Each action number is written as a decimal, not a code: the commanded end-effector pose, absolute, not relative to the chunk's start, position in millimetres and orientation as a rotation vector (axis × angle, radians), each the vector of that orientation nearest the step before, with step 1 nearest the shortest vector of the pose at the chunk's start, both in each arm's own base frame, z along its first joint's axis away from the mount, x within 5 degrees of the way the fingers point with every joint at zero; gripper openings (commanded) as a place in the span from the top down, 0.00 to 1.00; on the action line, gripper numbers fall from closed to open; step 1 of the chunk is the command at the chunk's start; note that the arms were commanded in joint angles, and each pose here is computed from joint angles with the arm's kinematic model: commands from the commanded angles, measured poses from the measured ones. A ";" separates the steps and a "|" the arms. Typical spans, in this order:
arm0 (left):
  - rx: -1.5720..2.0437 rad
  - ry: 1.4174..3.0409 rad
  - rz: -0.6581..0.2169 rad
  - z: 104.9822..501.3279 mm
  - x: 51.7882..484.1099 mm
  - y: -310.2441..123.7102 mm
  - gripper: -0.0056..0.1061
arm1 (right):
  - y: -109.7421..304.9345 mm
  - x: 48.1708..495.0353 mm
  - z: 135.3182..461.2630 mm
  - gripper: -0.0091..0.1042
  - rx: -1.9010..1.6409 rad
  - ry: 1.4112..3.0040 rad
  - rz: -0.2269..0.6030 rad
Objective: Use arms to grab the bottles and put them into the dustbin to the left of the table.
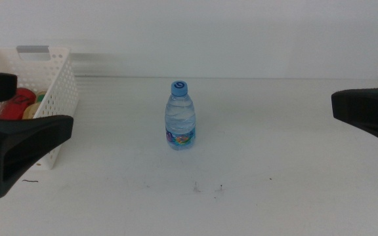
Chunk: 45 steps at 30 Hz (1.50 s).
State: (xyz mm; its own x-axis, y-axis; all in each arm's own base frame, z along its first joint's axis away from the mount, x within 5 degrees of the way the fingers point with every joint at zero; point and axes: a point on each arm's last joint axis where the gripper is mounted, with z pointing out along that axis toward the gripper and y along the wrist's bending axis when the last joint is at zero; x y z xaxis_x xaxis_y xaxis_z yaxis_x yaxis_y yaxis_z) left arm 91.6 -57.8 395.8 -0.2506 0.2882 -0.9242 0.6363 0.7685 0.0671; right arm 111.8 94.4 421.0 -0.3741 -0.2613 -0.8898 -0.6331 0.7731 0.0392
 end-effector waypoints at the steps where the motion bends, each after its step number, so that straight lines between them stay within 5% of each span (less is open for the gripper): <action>1: 0.709 1.832 -0.376 397.4 90.8 -57.0 0.11 | 93.8 112.0 424.5 0.15 -0.673 1.938 0.457; 10: 0.558 1.971 -0.383 389.9 97.8 -57.5 0.11 | 93.8 112.0 424.5 0.15 -0.673 1.938 0.457; 18: 0.642 1.841 -0.394 389.6 113.3 -78.7 0.11 | 93.8 112.0 424.5 0.15 -0.673 1.938 0.457; 33: 0.505 1.792 -0.413 274.2 127.7 -81.8 0.11 | 93.8 111.3 424.7 0.15 -0.671 1.938 0.464; 45: 0.577 1.670 -0.333 279.2 129.4 -82.0 0.11 | 93.8 111.3 424.7 0.15 -0.671 1.938 0.464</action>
State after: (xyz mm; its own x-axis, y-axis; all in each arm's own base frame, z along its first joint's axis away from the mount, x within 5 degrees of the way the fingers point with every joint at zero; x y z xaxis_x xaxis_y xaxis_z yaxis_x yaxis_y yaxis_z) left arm 129.4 -80.9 276.0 -0.1341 0.1978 -0.9710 0.5443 0.8335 0.0946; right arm 112.0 94.2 421.0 -0.3738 -0.2610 -0.8900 -0.6312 0.7747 0.0379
